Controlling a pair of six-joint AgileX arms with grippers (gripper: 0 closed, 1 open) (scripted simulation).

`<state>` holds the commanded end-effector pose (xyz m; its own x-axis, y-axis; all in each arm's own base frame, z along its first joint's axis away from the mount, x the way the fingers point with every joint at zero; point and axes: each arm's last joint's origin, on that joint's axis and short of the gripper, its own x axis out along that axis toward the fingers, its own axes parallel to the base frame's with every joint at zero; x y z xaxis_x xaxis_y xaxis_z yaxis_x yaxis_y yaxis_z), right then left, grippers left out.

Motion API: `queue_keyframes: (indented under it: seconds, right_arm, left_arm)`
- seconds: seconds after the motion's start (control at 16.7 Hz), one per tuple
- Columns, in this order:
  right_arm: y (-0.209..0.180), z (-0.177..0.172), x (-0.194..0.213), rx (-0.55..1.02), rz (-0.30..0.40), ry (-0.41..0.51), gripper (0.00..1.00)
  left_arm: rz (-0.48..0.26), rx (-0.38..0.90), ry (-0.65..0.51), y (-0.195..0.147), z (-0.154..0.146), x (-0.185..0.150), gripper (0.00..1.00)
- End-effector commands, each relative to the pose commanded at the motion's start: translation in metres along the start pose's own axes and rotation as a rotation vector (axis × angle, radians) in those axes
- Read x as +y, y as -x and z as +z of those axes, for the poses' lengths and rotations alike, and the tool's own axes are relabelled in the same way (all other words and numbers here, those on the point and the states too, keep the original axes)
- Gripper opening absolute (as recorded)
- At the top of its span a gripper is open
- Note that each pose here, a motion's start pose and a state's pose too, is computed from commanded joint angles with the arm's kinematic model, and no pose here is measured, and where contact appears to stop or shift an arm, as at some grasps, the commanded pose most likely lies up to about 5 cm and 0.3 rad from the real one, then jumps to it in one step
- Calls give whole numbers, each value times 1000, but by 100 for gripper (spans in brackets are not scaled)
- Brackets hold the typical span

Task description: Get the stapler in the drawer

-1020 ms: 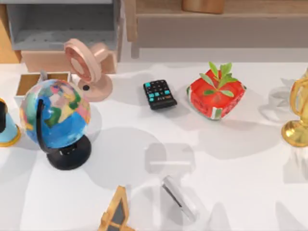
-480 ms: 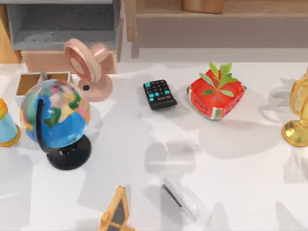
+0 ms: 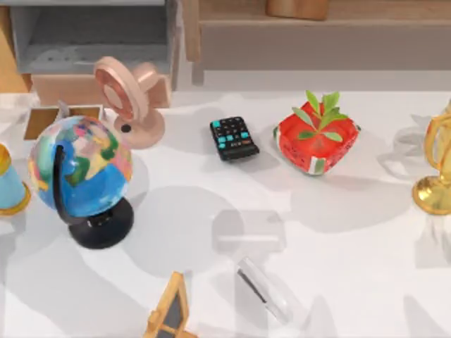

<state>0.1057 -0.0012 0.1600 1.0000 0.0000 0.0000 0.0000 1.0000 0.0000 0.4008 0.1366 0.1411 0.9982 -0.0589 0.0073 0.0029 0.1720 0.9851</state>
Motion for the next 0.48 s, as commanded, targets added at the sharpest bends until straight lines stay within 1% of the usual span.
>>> queue_keyframes:
  seconds: [0.12,0.24,0.36,0.48]
  right_arm:
    - [0,0,0,0,0,0,100]
    - [0,0,0,0,0,0,100]
    - [0,0,0,0,0,0,100]
    - [0,0,0,0,0,0,100]
  left_arm:
    - [3,16,-85,-4,-20,-17,100]
    - [2,30,-141,-5,-34,-30,100]
    - [-3,38,-169,-5,-41,-38,100]
    - [-4,40,-173,-4,-42,-39,100]
